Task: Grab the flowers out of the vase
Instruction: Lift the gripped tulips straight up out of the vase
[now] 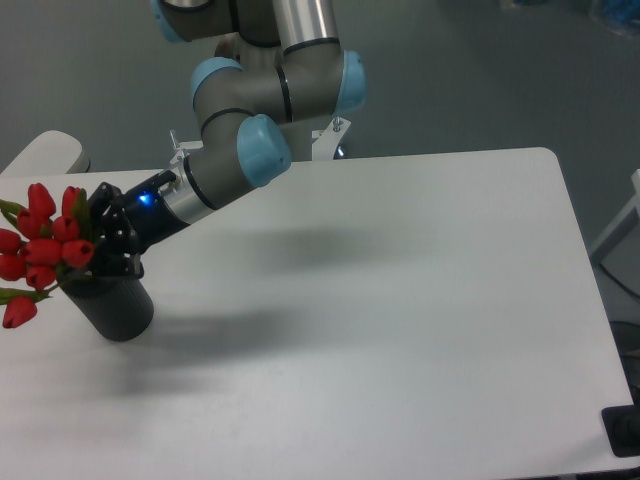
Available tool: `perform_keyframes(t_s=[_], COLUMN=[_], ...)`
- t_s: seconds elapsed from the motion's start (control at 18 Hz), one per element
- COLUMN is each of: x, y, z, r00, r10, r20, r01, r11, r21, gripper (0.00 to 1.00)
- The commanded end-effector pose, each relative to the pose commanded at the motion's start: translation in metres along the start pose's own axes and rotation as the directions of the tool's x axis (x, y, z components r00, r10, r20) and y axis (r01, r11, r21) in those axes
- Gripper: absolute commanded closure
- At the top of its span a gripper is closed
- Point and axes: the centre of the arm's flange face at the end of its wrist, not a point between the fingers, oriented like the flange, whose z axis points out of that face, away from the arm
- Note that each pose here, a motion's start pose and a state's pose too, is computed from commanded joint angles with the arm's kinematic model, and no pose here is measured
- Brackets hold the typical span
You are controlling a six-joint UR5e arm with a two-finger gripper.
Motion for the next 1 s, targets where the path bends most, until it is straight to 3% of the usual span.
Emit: perform_keyframes(t_s=[0.44,1.0], x=[0.000,-0.009], y=[-0.074,-0.132], z=[-0.047,-0.085], r00=[0.995,0.989], r10=[-0.039,-0.096], r20=[0.088,0.112], r01=[0.036,0.081], r11=[0.999,0.988], r21=[0.035,0.129], gripper=[0.60,0.62])
